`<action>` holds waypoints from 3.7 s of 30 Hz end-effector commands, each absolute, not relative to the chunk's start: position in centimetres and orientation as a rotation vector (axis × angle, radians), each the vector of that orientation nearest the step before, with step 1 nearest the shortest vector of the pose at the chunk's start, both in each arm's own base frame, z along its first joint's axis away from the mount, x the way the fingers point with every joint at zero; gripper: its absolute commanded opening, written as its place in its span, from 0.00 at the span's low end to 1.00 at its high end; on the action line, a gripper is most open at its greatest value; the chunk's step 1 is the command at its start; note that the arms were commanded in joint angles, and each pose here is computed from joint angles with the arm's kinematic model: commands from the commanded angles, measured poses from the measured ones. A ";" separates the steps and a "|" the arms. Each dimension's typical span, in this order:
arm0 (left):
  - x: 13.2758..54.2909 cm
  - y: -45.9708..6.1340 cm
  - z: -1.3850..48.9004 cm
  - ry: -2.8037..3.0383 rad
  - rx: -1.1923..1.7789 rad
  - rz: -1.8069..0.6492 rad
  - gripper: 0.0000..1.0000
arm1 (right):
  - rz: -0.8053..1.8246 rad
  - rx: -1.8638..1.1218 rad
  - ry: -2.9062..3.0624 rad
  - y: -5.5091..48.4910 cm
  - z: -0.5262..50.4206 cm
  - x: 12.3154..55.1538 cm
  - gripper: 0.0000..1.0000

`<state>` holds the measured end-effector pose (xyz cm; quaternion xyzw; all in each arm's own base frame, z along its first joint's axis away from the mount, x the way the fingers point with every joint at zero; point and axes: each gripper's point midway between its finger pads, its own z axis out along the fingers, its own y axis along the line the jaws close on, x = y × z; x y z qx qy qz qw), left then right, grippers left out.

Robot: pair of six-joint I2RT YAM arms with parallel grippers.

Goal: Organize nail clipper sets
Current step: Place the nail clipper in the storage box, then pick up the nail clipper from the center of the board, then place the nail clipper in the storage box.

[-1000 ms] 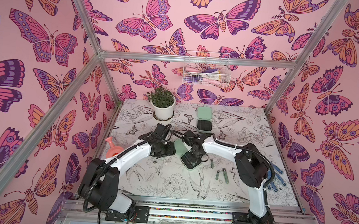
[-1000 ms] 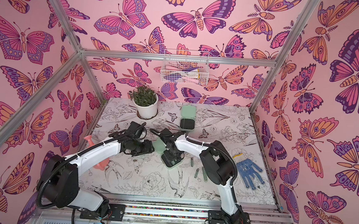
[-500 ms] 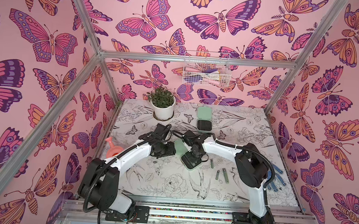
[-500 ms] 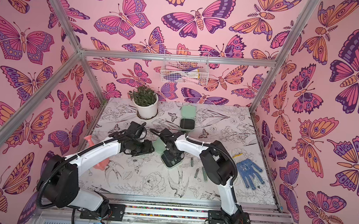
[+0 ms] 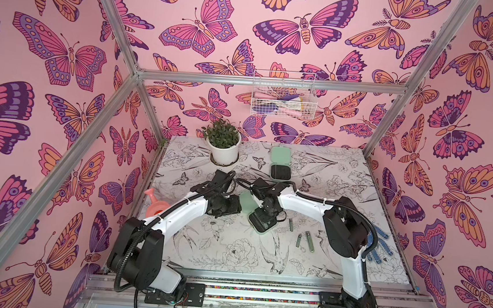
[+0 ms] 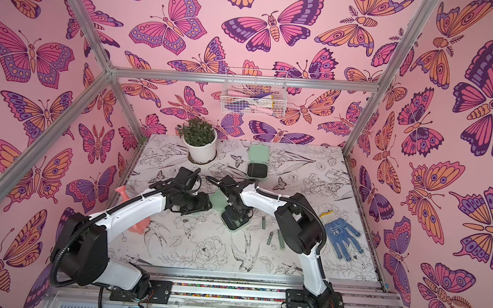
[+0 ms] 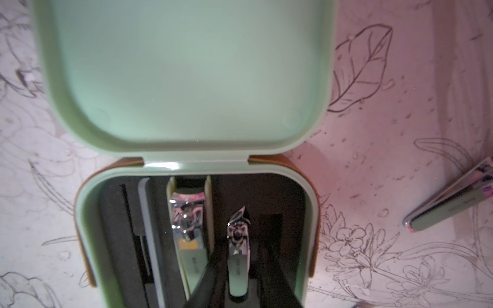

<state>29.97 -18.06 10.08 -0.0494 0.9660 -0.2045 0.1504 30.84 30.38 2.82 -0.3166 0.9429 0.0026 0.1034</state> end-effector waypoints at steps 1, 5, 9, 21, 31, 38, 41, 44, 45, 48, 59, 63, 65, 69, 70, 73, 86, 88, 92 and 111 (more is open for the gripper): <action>29.8 -17.9 9.7 2.786 -0.144 -0.592 0.62 | 0.021 -0.888 2.740 30.6 5.5 31.7 0.24; 29.8 -18.0 9.7 2.786 -0.143 -0.593 0.62 | 0.016 -0.879 2.722 30.4 6.3 31.9 0.23; 29.8 -18.0 9.7 2.786 -0.143 -0.594 0.62 | 0.027 -0.841 2.702 29.8 8.2 32.2 0.23; 29.5 -17.9 10.0 2.774 -0.132 -0.607 0.62 | -0.044 -0.290 2.799 18.3 11.5 31.9 0.29; 29.6 -18.1 9.7 2.777 -0.142 -0.614 0.62 | 0.107 -0.137 2.848 18.1 8.6 31.7 0.36; 29.5 -18.1 9.9 2.773 -0.144 -0.622 0.62 | 0.081 -0.087 2.802 20.0 7.1 36.3 0.42; 29.6 -18.1 9.9 2.771 -0.142 -0.619 0.62 | 0.080 -0.045 2.801 20.9 6.1 37.8 0.42; 29.6 -18.1 9.8 2.776 -0.140 -0.621 0.62 | 0.055 0.020 2.790 21.0 5.3 38.9 0.43; 29.6 -18.2 9.7 2.778 -0.140 -0.620 0.62 | 0.051 0.038 2.786 21.0 5.1 39.2 0.43; 29.6 -18.2 9.5 2.784 -0.139 -0.617 0.62 | 0.037 0.069 2.788 21.2 4.4 39.8 0.42; 29.7 -18.3 9.2 2.792 -0.136 -0.619 0.61 | -0.042 0.109 2.802 20.9 2.3 40.8 0.30; 29.7 -18.3 9.3 2.789 -0.135 -0.620 0.61 | -0.053 0.114 2.810 20.8 1.8 40.7 0.22; 29.7 -18.3 9.3 2.790 -0.135 -0.620 0.61 | -0.055 0.115 2.812 20.7 1.7 40.7 0.18; 29.7 -18.3 9.3 2.790 -0.135 -0.620 0.61 | -0.057 0.117 2.815 20.6 1.7 40.4 0.09; 29.7 -18.3 9.2 2.790 -0.136 -0.620 0.61 | -0.057 0.114 2.814 20.6 1.7 40.4 0.07; 29.7 -18.3 9.3 2.789 -0.135 -0.622 0.61 | -0.064 0.078 2.815 20.5 1.9 40.2 0.02; 29.4 -18.2 9.3 2.788 -0.152 -0.626 0.61 | 0.061 -0.672 2.693 25.1 7.4 35.5 0.01; 29.4 -18.2 9.4 2.787 -0.153 -0.627 0.60 | 0.094 -0.741 2.667 26.0 7.9 34.7 0.01; 29.4 -18.2 9.5 2.785 -0.154 -0.634 0.60 | 0.178 -0.855 2.632 27.9 8.1 33.1 0.01; 29.3 -18.1 9.4 2.785 -0.154 -0.624 0.60 | 0.196 -1.006 2.695 29.2 4.1 31.4 0.00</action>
